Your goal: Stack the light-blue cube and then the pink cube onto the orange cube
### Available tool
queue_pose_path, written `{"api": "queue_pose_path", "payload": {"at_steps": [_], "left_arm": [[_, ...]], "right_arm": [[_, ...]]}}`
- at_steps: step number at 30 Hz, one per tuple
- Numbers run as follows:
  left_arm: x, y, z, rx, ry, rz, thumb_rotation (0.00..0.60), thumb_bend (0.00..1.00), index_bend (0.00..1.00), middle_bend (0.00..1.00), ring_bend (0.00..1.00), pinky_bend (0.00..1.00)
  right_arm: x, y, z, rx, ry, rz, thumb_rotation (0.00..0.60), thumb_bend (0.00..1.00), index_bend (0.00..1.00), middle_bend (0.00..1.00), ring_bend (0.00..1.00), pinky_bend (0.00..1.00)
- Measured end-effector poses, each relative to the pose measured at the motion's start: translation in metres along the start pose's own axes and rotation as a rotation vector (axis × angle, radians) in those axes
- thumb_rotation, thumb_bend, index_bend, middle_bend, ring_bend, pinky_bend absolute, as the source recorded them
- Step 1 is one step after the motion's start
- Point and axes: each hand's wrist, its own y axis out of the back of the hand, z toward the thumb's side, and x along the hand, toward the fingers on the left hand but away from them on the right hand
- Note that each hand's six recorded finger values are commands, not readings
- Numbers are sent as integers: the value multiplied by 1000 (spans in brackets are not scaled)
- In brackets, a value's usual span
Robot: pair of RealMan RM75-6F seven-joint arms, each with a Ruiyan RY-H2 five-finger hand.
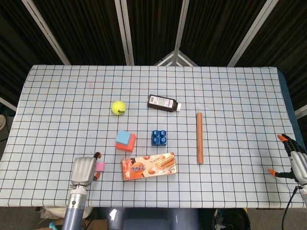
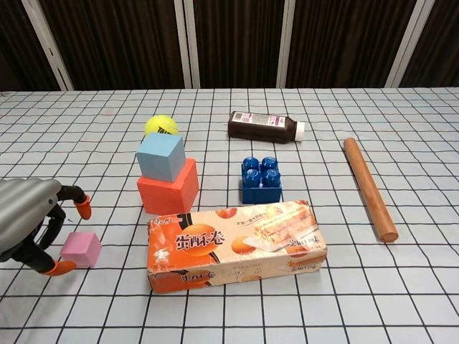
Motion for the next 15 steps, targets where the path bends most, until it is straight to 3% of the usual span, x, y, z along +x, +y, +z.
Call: {"api": "queue_pose_path", "payload": {"at_steps": [15], "left_arm": [[5,-4,-3,4,23,-15,600,252,402,764,750,821]], "right_arm": [[0,-1,1,4,4,1,600,70,0,42,52,137]]}}
